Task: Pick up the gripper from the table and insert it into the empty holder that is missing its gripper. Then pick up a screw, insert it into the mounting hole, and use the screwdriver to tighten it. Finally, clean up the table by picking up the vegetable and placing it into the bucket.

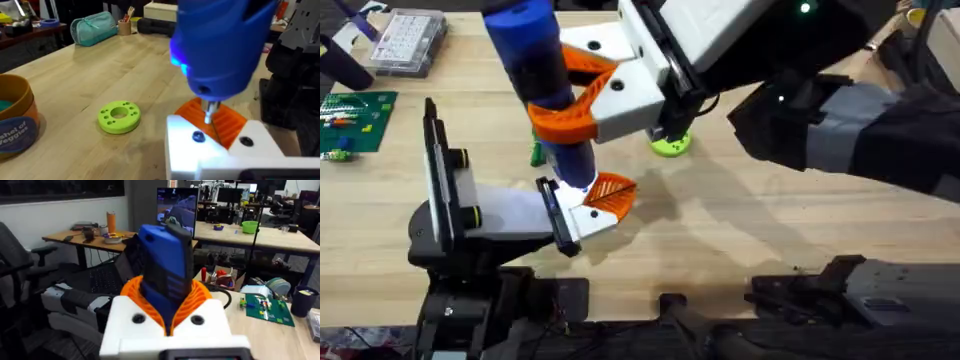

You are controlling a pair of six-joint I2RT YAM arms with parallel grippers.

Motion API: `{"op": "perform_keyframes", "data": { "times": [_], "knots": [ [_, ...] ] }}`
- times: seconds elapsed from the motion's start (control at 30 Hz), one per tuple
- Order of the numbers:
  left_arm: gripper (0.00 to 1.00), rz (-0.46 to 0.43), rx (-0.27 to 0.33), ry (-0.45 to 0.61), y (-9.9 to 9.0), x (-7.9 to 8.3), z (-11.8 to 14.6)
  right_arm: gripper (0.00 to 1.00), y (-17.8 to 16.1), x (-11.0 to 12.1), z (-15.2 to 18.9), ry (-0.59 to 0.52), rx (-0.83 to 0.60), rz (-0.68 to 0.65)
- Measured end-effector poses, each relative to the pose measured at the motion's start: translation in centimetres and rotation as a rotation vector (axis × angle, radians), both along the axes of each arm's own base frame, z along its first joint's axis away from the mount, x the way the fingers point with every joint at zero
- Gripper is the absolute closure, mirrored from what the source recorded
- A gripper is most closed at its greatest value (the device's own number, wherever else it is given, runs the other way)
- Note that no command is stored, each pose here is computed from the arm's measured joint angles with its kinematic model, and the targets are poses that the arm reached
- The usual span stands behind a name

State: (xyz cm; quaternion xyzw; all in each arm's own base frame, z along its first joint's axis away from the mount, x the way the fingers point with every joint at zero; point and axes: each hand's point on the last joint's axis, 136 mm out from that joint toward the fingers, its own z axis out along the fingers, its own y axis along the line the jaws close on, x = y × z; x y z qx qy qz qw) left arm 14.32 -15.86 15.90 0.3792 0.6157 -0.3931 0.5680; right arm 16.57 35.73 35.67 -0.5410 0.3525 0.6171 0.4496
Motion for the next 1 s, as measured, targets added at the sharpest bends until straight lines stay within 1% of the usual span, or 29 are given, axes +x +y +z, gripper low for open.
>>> {"op": "perform_keyframes", "data": {
  "times": [1.0],
  "knots": [
    [0.982,0.0,0.0,0.0,0.0,0.0,0.0,0.975,0.21,0.24,-0.5,-0.006,-0.005,-0.003]
  ]
}}
